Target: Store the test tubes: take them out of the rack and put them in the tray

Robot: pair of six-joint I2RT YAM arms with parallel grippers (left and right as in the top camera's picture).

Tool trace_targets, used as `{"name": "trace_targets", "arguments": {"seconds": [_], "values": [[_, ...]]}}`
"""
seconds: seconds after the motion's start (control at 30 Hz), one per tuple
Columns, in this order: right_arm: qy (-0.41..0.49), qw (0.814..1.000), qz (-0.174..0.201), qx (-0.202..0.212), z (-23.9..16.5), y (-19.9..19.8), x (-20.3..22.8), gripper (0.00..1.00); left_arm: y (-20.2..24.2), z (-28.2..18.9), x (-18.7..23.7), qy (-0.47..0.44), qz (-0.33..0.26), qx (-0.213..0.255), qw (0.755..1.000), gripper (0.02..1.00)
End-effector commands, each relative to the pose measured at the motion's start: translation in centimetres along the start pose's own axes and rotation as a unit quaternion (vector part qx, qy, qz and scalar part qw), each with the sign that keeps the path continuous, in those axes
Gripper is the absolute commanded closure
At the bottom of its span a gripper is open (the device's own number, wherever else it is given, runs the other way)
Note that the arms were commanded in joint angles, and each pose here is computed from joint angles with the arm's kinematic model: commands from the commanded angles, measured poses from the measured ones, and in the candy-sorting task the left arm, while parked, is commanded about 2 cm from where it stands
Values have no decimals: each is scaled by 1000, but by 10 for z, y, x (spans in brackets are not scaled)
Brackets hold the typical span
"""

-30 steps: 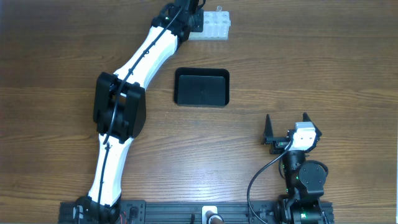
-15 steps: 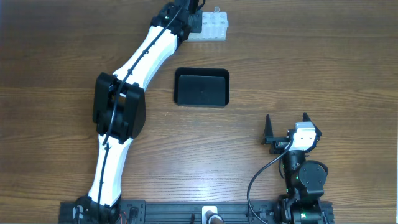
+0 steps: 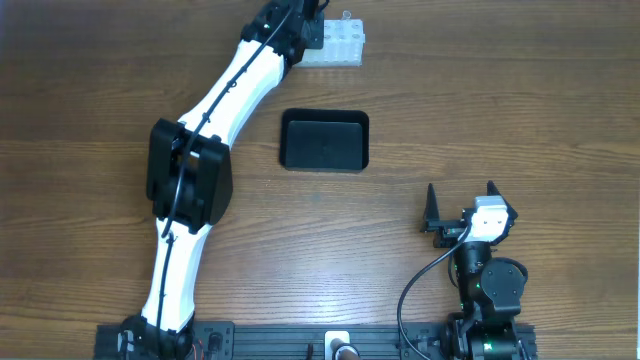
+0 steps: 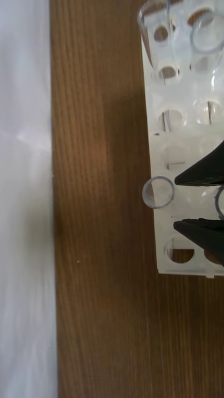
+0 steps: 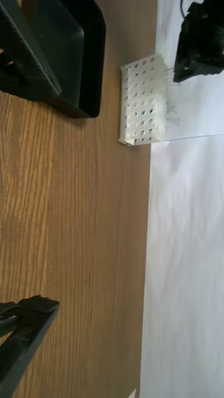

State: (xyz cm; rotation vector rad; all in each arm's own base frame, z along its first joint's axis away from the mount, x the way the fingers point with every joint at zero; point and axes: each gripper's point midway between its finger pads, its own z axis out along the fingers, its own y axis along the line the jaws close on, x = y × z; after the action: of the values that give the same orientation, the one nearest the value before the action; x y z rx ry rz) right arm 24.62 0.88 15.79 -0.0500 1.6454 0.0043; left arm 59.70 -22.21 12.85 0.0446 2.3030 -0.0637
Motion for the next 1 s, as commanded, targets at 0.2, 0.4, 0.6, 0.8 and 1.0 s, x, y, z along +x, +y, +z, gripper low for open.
{"name": "trace_targets", "arguments": {"seconds": [0.2, 0.4, 0.6, 0.8, 1.0], "values": [[-1, 1000, 2, 0, 0, 0, 1, 9, 5, -61, -63, -72, -16, 4, 997, 978], [-1, 1000, 2, 0, 0, 0, 1, 7, 7, -95, -85, -98, -23, 12, 995, 978], [-1, 1000, 2, 0, 0, 0, 1, 9, 13, -135, -80, -68, -18, 12, 997, 978], [-1, 1000, 2, 0, 0, 0, 1, 7, 15, -170, -44, 18, -26, 33, 999, 978], [-1, 1000, 2, 0, 0, 0, 1, 7, 10, -191, 8, 136, -40, 61, 988, 969]]}}
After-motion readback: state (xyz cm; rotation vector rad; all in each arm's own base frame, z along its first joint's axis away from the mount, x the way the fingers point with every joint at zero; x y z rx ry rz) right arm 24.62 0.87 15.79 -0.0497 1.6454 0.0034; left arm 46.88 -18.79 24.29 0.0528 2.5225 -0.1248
